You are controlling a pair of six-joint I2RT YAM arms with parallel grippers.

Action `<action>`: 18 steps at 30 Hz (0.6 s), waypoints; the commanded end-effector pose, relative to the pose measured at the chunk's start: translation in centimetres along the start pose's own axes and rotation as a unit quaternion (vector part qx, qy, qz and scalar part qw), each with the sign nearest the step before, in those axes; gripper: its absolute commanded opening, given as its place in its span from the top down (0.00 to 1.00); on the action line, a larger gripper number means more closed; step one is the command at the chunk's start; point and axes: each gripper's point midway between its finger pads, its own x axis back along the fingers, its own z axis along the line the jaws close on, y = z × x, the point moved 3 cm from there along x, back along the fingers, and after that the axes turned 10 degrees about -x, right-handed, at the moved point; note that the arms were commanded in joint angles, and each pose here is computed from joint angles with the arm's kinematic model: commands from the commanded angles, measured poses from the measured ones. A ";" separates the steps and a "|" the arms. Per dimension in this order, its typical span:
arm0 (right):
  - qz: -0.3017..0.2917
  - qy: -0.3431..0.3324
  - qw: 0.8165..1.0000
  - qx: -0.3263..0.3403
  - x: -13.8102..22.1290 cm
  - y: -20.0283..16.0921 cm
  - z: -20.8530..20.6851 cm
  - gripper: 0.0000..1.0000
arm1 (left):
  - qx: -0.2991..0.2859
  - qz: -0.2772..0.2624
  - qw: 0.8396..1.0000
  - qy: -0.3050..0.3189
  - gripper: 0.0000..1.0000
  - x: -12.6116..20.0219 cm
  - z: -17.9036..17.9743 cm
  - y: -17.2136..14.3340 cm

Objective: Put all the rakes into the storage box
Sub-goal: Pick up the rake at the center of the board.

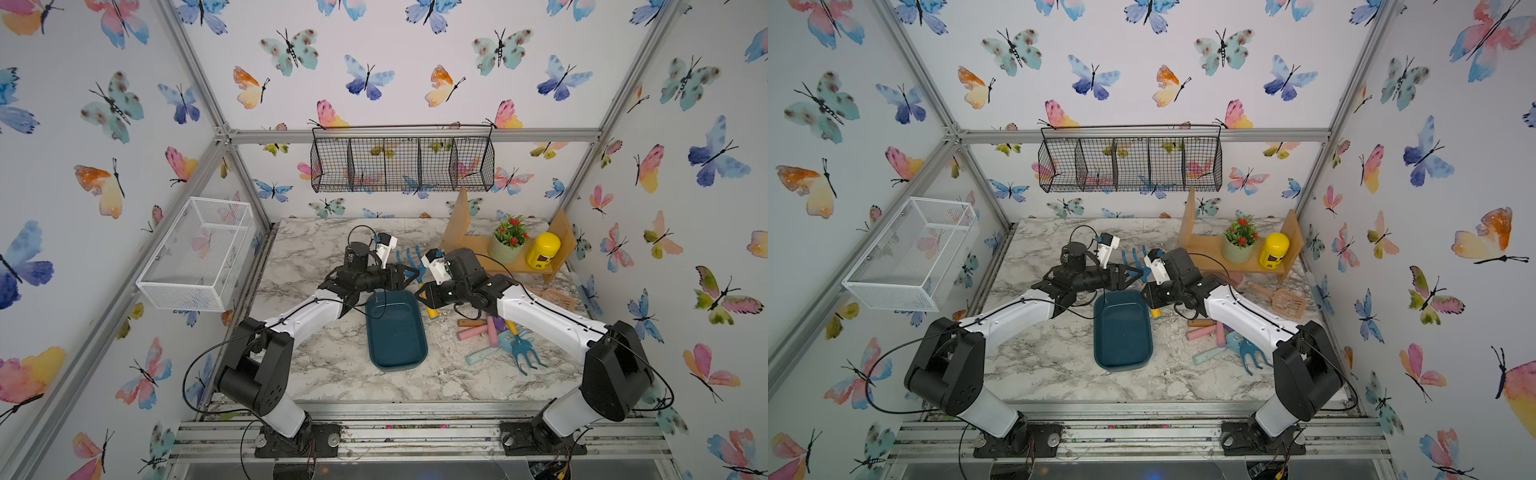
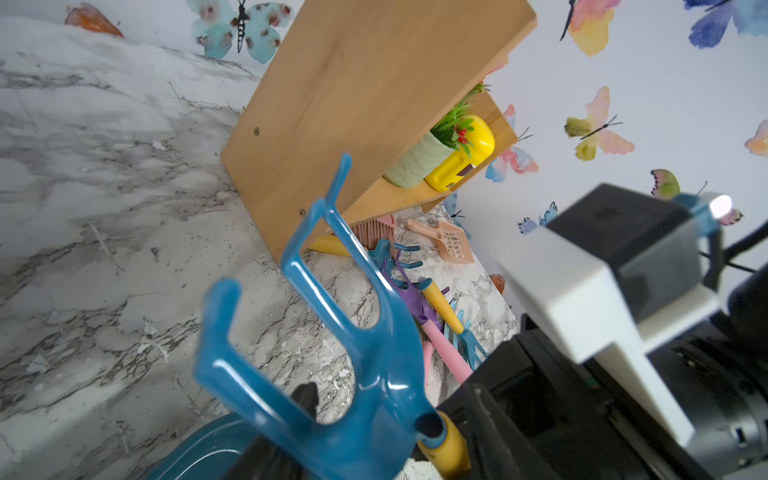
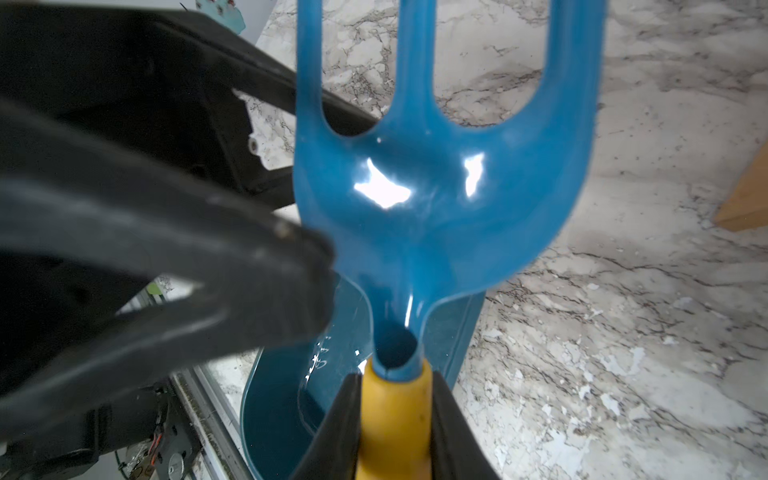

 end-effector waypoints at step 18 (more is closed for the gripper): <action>-0.114 -0.052 0.992 0.004 3.4 4.1 0.9 0.12 | 0.000 0.040 0.996 0.080 1.00 3.0 1.3 -2.5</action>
